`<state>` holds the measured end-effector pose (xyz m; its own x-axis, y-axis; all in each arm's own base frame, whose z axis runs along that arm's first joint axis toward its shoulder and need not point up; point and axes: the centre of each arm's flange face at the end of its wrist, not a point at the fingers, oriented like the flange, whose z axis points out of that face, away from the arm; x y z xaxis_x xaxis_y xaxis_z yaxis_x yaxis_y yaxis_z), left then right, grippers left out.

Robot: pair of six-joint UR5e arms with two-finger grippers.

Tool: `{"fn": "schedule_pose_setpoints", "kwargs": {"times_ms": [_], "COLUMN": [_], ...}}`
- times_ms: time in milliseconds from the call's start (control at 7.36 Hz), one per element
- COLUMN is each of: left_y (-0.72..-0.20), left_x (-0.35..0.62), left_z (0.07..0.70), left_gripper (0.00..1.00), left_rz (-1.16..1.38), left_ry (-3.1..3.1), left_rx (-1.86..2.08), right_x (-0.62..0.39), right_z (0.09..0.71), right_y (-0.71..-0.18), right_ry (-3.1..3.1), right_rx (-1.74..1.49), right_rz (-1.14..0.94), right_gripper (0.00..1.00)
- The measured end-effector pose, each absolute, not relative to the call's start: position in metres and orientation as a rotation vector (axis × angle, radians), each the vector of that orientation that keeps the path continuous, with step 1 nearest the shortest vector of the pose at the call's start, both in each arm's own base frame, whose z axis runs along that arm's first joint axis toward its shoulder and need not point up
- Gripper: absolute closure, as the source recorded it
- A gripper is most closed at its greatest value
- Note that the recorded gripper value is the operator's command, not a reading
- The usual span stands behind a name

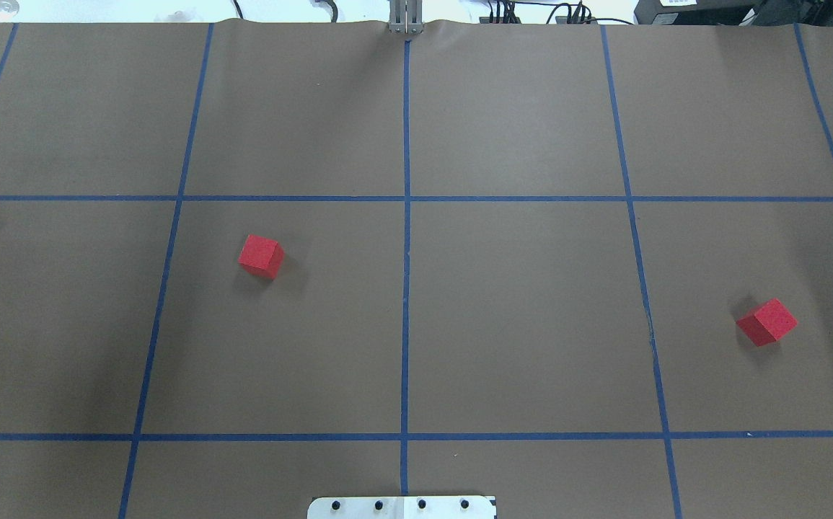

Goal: Form red blocks into L shape at center

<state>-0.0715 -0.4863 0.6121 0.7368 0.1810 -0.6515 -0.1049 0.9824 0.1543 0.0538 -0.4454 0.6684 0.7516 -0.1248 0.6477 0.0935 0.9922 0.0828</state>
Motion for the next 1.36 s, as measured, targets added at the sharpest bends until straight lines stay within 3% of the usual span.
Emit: {"fn": "schedule_pose_setpoints", "kwargs": {"times_ms": [1359], "left_y": [-0.538], "left_x": [-0.069], "left_z": [0.542], "left_gripper": [0.0], "left_rz": [0.282], "left_ry": [0.698], "left_rx": [0.441], "right_x": [0.035], "right_z": [0.617], "right_y": [-0.485], "right_ry": [-0.745], "right_rx": [0.439], "right_rz": [-0.291], "right_gripper": [0.01]}}
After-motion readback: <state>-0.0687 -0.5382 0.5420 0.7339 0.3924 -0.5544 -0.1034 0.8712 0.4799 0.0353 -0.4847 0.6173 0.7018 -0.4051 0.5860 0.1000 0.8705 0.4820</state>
